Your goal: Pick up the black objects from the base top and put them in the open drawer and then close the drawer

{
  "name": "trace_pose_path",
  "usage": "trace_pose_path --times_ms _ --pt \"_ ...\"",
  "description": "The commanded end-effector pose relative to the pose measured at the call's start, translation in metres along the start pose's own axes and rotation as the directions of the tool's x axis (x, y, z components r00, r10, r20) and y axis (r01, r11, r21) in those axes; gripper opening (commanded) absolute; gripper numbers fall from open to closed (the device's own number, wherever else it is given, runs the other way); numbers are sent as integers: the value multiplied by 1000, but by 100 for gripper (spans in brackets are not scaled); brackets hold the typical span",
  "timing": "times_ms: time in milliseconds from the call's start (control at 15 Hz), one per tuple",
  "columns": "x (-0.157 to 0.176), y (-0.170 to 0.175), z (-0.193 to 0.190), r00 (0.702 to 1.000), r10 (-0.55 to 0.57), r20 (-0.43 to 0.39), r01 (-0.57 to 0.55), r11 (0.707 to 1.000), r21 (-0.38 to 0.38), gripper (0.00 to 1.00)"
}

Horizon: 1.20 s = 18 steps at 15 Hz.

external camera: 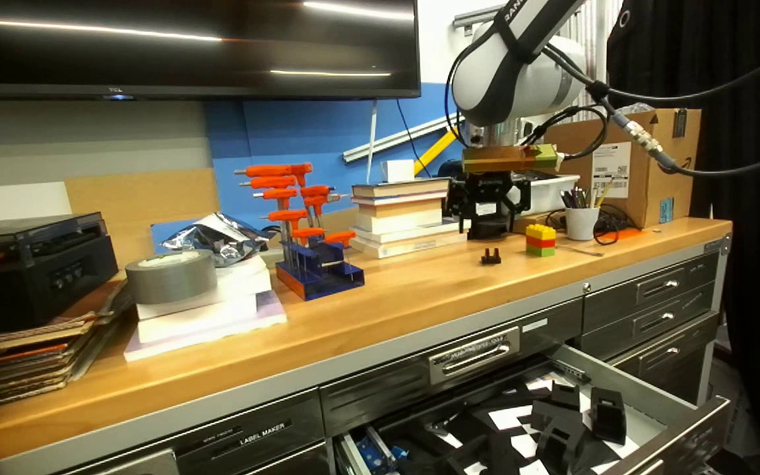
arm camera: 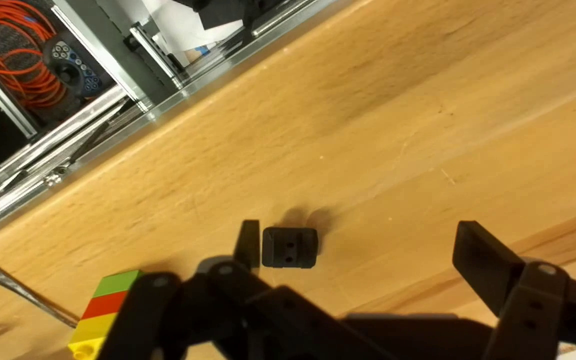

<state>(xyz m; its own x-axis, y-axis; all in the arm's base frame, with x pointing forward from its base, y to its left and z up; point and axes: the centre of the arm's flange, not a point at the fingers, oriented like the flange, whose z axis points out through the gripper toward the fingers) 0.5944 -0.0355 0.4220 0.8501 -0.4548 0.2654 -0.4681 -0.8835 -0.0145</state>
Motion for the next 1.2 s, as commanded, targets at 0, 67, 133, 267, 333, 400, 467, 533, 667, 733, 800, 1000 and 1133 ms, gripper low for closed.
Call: trace_pose_path --times_ms 0,67,133,267,333,400,467,533,667,733,800,1000,1133 --pt "37 -4 16 1000 -10 26 10 1000 -18 100" --pt "41 -2 23 999 -10 37 10 1000 -21 100" --pt "45 0 29 999 -11 44 12 1000 -22 100" --pt "51 5 42 998 -10 62 12 1000 -27 100" --pt "53 7 48 997 -10 71 12 1000 -27 100" --pt "55 9 54 997 -11 79 13 1000 -25 100" --pt "57 11 58 996 -11 88 13 1000 -24 100" --pt "59 12 62 995 -11 95 13 1000 -21 100" --pt "61 14 66 995 -10 104 12 1000 -15 100" --pt "63 15 67 994 -10 105 11 1000 -10 100" --pt "64 16 68 994 -9 106 9 1000 -5 100" --pt "69 18 68 994 -6 108 5 1000 4 100" --pt "74 19 67 993 -3 114 2 1000 7 100"
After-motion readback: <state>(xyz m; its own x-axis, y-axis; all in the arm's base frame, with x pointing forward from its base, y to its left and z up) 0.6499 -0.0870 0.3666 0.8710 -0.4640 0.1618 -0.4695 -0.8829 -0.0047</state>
